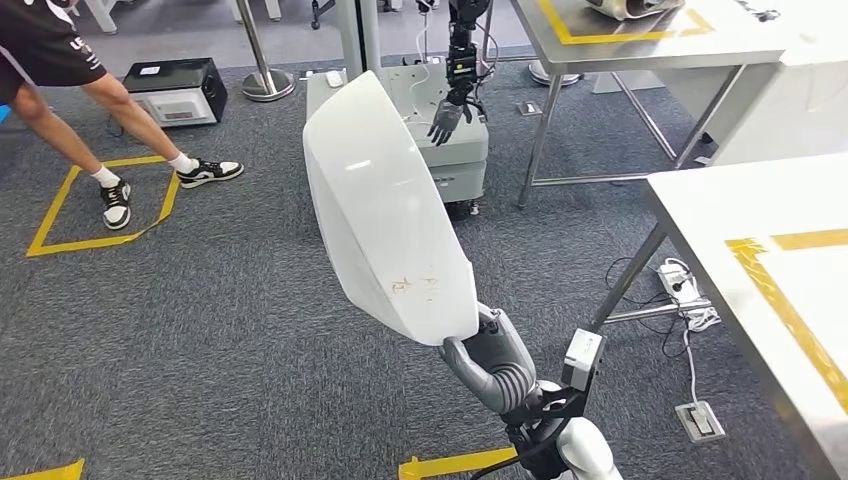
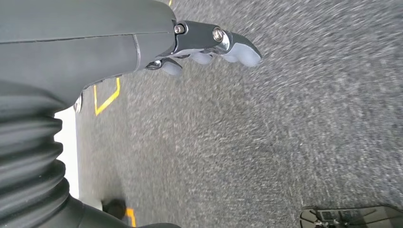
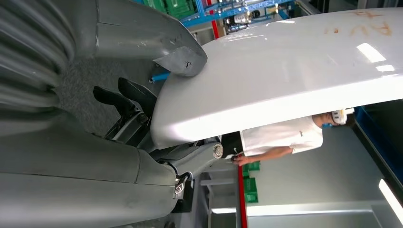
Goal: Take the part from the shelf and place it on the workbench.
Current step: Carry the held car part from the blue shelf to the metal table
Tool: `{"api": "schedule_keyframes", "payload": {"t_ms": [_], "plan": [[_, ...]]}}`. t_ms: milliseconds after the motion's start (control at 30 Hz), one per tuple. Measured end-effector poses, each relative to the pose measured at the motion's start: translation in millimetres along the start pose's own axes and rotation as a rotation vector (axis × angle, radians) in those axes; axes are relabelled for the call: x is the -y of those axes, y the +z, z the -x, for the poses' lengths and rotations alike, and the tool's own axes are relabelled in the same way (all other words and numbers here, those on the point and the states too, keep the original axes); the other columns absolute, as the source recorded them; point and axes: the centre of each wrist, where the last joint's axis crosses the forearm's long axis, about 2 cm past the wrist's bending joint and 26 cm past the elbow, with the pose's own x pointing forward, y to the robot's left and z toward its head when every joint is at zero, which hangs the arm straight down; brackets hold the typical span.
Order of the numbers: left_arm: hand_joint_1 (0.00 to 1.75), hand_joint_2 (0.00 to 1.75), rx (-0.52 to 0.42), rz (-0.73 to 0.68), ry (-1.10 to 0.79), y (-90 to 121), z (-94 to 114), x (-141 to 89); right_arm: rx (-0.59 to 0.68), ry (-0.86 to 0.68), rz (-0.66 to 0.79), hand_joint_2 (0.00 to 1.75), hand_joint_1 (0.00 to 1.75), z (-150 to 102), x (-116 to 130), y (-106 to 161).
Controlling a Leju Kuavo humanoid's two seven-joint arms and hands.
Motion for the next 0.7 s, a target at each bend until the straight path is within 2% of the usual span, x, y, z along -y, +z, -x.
{"api": "schedule_keyframes", "payload": {"t_ms": [433,533,700], "plan": [[0.0,1.75,-0.001,-0.002,-0.018,-0.1,-0.2,-2.1,0.024,0.015,-0.016,1.75,1.75,-1.9,2.6,-5.4],[0.0,1.75,-0.001,-0.004,-0.032,0.1,-3.0,-2.7,0.047,0.039,-0.049,1.75,1.75,-4.7,7.1,-23.0],[0.0,1.75,0.017,-0.005,-0.046,1.1,-15.3,-7.6,0.074,0.062,-0.125,1.75,1.75,-10.2,20.3,-75.5]]}}
